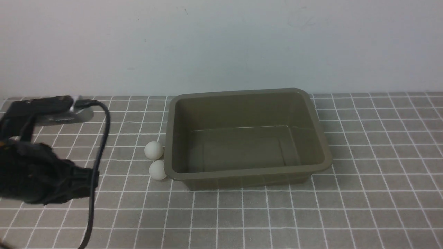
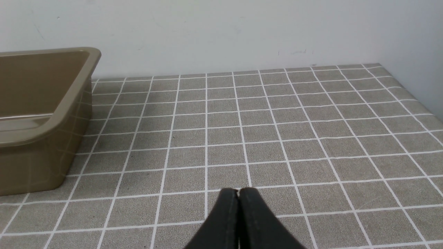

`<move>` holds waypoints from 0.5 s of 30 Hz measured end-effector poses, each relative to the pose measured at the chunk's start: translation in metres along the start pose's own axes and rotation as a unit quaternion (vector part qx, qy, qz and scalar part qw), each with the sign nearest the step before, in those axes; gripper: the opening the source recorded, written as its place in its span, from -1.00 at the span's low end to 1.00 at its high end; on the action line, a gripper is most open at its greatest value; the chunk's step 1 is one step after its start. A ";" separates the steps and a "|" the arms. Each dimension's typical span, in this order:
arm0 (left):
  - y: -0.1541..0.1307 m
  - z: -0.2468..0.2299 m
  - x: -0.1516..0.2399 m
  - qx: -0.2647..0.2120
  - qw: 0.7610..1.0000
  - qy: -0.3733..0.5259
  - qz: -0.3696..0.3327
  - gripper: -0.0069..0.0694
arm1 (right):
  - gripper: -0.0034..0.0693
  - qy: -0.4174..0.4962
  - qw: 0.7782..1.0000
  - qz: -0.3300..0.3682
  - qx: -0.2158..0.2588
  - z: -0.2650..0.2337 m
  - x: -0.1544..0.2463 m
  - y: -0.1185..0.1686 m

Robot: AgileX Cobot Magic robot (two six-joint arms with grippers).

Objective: Put the table tennis balls into the box on the grey coffee tablecloth.
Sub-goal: 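Reach for and grasp a ping pong ball on the table beside the basket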

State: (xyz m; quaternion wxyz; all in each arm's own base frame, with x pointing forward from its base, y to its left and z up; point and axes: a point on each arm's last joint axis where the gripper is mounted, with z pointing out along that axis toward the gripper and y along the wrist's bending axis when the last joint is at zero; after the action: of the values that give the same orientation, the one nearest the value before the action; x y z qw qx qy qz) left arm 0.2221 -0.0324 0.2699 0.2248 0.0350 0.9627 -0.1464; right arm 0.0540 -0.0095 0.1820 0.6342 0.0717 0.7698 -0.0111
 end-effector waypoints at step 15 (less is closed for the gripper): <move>-0.001 0.110 -0.067 0.000 0.998 0.046 0.047 -0.83 | -0.94 0.000 1.000 -0.001 0.000 0.000 0.000 0.000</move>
State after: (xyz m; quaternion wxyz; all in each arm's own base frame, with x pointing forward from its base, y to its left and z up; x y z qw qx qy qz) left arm 0.3280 -0.0659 0.2059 0.1868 0.0869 0.9693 -0.1340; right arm 0.0540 -0.0095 0.1820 0.6342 0.0714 0.7698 -0.0115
